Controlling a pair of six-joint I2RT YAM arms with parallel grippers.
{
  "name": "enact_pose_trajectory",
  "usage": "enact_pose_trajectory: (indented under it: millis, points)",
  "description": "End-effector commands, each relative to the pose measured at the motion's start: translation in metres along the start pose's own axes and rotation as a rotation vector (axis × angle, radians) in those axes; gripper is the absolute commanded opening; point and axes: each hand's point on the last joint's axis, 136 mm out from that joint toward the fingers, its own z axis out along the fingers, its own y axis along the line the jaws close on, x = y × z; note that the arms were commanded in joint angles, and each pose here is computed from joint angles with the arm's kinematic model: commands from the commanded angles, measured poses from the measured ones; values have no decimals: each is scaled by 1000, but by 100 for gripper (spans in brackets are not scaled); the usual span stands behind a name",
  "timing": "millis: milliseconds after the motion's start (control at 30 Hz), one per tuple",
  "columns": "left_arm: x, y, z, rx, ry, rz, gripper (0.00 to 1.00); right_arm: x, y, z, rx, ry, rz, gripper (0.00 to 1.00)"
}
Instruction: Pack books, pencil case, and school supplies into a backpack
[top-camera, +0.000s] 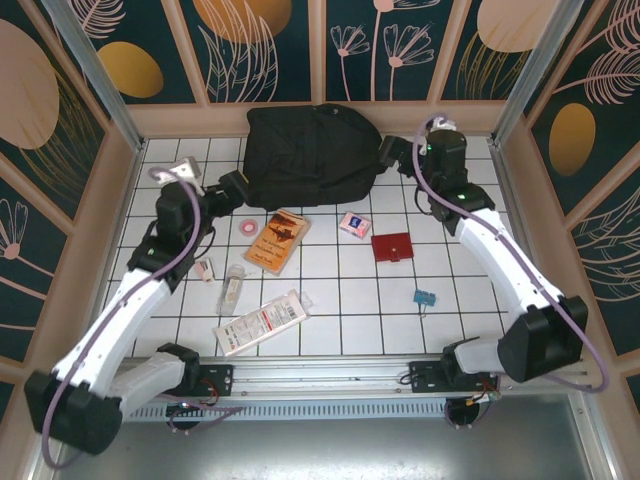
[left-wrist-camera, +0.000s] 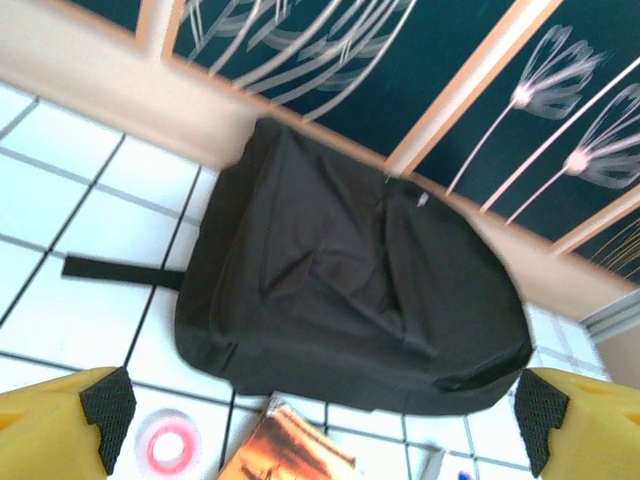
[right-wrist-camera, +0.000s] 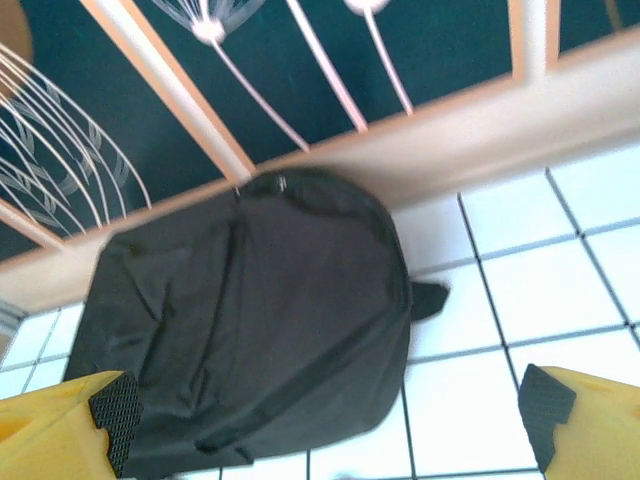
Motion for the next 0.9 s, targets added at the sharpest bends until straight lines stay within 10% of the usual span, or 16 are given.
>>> enact_pose_trajectory:
  millis: [0, 500, 733, 867]
  points:
    - [21, 0, 4, 10, 98, -14, 99, 16, 4, 24, -19, 89, 41, 99]
    - [40, 52, 88, -166, 174, -228, 94, 54, -65, 232, -163, 479, 226, 78]
    - [44, 77, 126, -263, 162, -271, 93, 65, -69, 249, -213, 485, 294, 24]
    - [57, 83, 149, -253, 186, -313, 89, 69, -63, 244, -259, 488, 303, 10]
